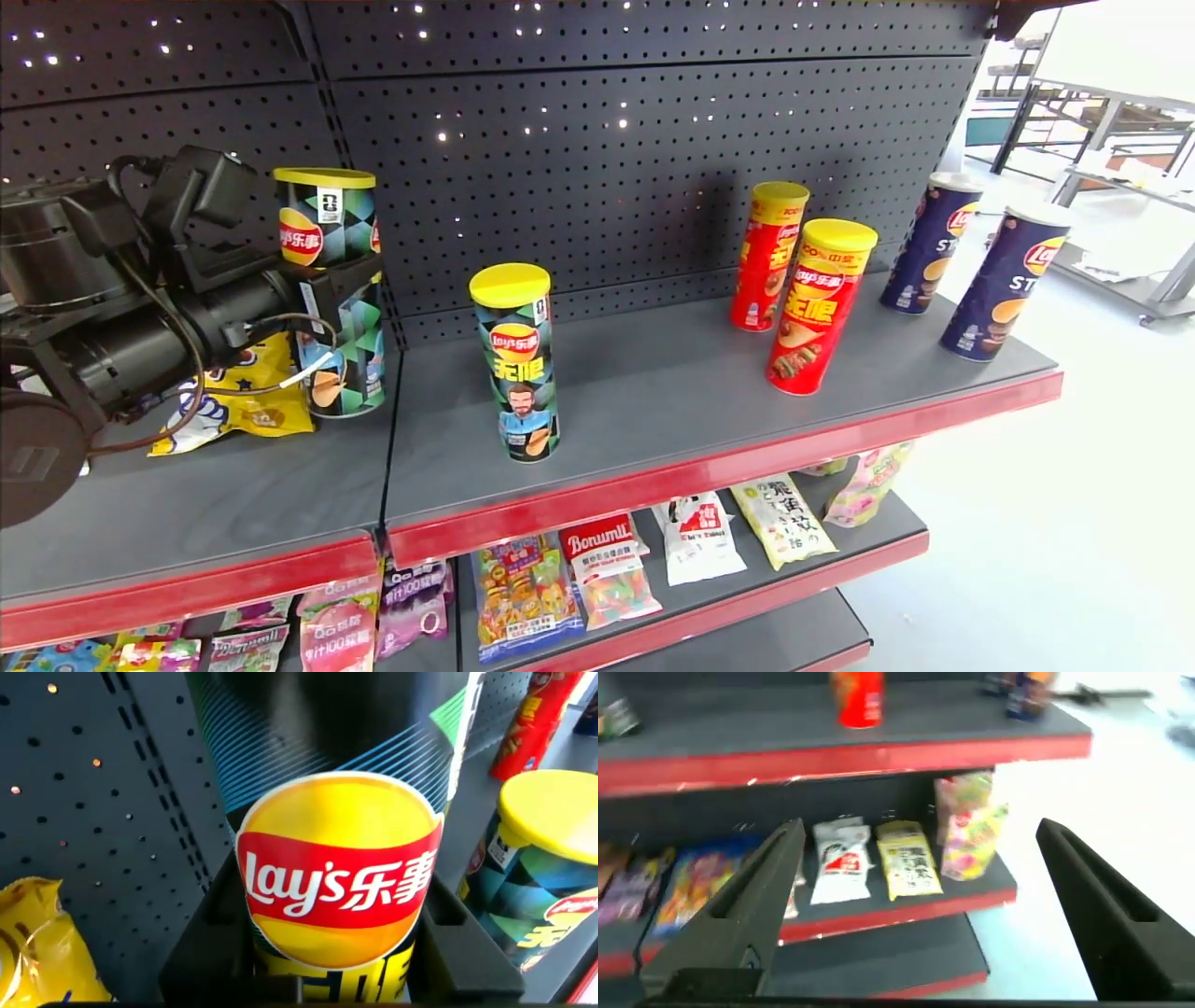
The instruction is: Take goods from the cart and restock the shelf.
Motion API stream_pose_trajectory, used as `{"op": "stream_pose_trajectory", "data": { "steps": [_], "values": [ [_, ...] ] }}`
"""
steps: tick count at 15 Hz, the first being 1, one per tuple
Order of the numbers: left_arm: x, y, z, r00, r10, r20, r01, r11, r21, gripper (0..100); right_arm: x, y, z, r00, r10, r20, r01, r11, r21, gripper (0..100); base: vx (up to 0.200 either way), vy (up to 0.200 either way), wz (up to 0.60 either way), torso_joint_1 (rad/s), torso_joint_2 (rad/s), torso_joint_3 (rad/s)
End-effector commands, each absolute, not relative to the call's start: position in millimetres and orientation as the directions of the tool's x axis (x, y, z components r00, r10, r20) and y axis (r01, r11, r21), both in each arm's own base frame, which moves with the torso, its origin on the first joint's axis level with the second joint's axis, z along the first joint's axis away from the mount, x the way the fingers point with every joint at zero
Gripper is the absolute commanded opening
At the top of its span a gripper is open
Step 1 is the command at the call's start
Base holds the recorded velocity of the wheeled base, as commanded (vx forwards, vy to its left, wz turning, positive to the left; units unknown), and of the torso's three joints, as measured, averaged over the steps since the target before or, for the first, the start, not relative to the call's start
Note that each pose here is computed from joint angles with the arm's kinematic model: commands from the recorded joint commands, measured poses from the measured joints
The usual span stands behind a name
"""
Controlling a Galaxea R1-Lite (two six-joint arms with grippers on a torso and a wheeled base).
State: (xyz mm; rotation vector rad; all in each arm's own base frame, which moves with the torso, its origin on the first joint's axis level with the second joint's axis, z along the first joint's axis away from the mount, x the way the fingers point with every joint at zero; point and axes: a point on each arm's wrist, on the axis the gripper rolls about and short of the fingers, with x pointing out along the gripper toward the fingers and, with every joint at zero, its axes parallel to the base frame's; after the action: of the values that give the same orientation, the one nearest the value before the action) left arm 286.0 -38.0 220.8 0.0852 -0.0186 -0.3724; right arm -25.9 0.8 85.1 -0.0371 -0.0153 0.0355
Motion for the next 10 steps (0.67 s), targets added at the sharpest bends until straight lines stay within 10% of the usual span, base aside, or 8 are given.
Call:
{"op": "stream_pose_trajectory", "data": {
  "steps": [1, 10],
  "values": [
    [288.6, -38.3, 221.3, 0.931, -0.366, 0.004, 0.364, 0.927, 0.087, 0, -25.1, -0.3, 82.7, 1.000, -0.015, 0.021, 0.015, 1.000, 0.020, 100, 0.000, 0.000, 0.00, 0.000, 0.00, 0.000],
    [296.3, -48.0, 212.9, 0.895, -0.445, 0.012, 0.443, 0.892, 0.088, 0, -25.3, -4.6, 82.2, 0.979, -0.203, 0.021, 0.203, 0.979, 0.006, 100, 0.000, 0.000, 0.00, 0.000, 0.00, 0.000]
  ]
}}
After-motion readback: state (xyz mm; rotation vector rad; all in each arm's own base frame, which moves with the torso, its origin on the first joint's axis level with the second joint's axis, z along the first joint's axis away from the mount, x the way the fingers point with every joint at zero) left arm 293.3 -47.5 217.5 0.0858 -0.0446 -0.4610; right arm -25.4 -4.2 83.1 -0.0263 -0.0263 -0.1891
